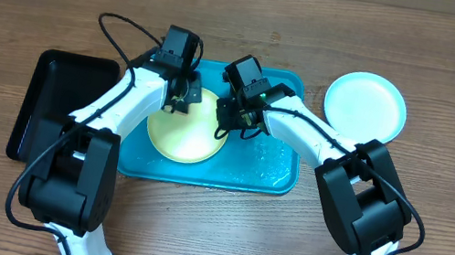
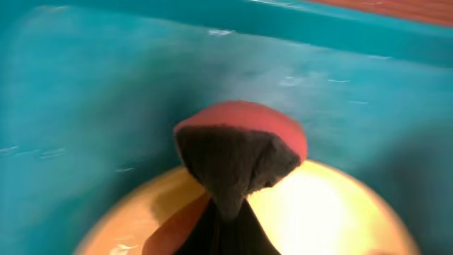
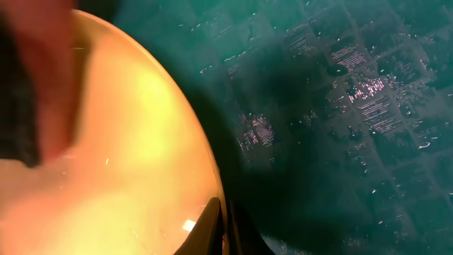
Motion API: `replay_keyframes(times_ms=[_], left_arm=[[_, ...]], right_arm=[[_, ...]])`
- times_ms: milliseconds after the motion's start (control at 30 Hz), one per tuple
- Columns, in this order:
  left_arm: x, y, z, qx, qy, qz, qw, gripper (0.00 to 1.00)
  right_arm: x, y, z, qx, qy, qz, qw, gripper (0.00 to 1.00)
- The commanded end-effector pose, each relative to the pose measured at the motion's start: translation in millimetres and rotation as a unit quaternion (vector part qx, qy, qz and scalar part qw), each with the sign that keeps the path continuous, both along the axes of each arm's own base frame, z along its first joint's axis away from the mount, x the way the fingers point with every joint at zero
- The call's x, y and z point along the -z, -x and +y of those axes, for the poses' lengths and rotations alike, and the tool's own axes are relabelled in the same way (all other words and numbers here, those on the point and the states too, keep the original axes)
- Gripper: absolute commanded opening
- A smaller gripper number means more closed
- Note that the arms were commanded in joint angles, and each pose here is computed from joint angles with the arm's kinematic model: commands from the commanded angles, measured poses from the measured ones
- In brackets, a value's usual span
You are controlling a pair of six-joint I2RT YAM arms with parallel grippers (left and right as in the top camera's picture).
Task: Clean dirty plates on tray and stack at the side
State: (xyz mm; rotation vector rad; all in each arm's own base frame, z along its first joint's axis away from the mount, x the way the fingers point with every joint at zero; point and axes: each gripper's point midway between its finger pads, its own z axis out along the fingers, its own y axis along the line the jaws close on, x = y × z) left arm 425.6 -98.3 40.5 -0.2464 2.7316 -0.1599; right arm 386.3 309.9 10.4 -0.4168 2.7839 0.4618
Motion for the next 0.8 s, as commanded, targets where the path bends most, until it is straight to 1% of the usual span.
replay_keyframes(times_ms=[0, 67, 133, 200, 267, 333, 400, 500, 567, 600, 633, 700, 767], left_arm=[[-2, 12, -41, 0.038, 0.113, 0.033, 0.992, 0.04], [0, 21, -46, 0.045, 0.120, 0.049, 0.991, 0.04], [4, 30, -44, 0.042, 0.112, 0.069, 0.990, 0.04], [9, 40, -36, 0.033, 0.093, 0.092, 0.991, 0.04], [14, 50, -22, 0.020, 0.057, 0.111, 0.992, 0.04], [18, 57, -4, 0.005, 0.010, 0.124, 0.992, 0.04], [20, 62, 18, -0.005, -0.050, 0.129, 0.990, 0.04], [15, 63, 59, -0.032, -0.162, 0.123, 0.979, 0.04], [8, 60, 78, -0.047, -0.216, 0.109, 0.969, 0.04], [5, 56, 83, -0.053, -0.231, 0.100, 0.966, 0.04], [4, 52, 84, -0.056, -0.234, 0.092, 0.966, 0.04], [3, 42, 80, -0.061, -0.218, 0.072, 0.971, 0.04], [5, 31, 66, -0.056, -0.179, 0.053, 0.981, 0.04]], right_arm=[[12, 5, -7, 0.005, 0.020, 0.010, 1.000, 0.04], [12, 5, -7, 0.005, 0.020, 0.010, 1.000, 0.04], [12, 5, -7, 0.005, 0.020, 0.010, 1.000, 0.04], [12, 5, -7, 0.005, 0.020, 0.010, 1.000, 0.04], [12, 5, -7, 0.005, 0.020, 0.010, 1.000, 0.04], [12, 5, -7, 0.005, 0.020, 0.010, 1.000, 0.04], [12, 5, -7, 0.005, 0.020, 0.010, 1.000, 0.04], [12, 5, -7, 0.005, 0.020, 0.010, 1.000, 0.04], [12, 5, -7, 0.005, 0.020, 0.010, 1.000, 0.04], [12, 5, -7, 0.005, 0.020, 0.010, 1.000, 0.04], [12, 5, -7, 0.005, 0.020, 0.010, 1.000, 0.04], [12, 5, -7, 0.005, 0.020, 0.009, 1.000, 0.04], [12, 5, -7, 0.005, 0.020, 0.009, 1.000, 0.04]])
